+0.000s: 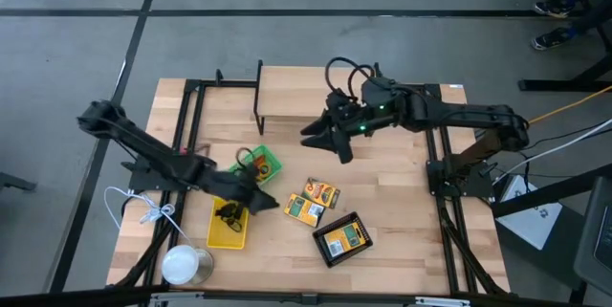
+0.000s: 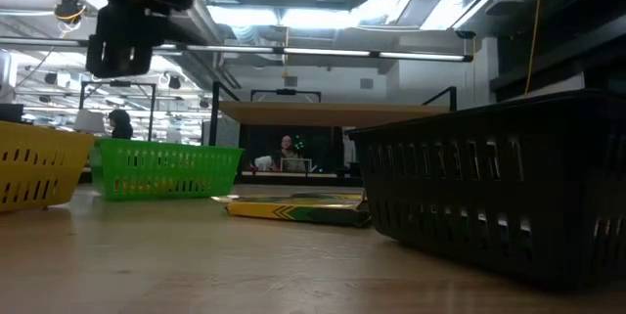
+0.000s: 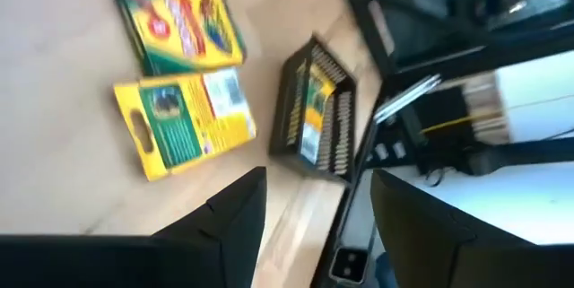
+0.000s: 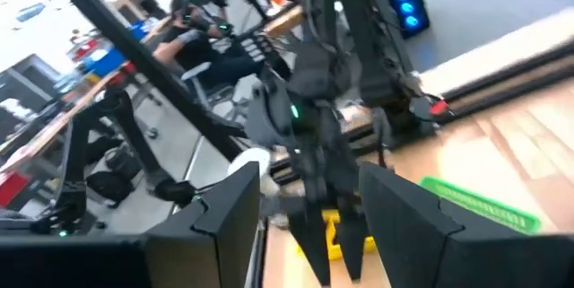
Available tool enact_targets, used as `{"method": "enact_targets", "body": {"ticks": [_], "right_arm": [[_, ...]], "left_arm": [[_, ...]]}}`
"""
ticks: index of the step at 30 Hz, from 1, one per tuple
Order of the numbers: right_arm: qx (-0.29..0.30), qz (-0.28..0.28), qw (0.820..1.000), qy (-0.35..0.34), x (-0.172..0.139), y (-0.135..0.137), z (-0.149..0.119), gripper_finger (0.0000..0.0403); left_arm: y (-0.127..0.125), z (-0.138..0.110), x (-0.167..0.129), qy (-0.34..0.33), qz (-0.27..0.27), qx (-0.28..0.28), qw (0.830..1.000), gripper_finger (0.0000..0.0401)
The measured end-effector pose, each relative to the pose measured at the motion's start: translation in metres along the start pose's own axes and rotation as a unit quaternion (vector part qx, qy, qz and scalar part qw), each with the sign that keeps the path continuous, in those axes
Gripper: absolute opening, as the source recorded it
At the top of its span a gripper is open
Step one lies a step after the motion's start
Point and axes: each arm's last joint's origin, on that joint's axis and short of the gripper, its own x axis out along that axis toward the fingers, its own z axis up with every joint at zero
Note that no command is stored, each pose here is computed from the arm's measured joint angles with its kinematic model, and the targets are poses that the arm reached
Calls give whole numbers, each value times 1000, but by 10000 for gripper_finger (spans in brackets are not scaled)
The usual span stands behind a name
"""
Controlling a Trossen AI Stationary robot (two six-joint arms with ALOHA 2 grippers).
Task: Pick & Place Office Desk Supplies
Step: Put the crayon box into the black basket
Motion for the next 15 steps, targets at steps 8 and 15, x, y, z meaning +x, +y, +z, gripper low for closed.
{"method": "enact_targets", "body": {"ticks": [8, 15], "right_arm": [[-54, 35, 997, -42, -39, 21, 15, 194], [-88, 55, 991, -82, -82, 40, 24, 194]], "left_arm": [[6, -5, 56, 71, 108, -64, 990, 192], [21, 0, 85, 91, 159, -112, 977, 191]]}}
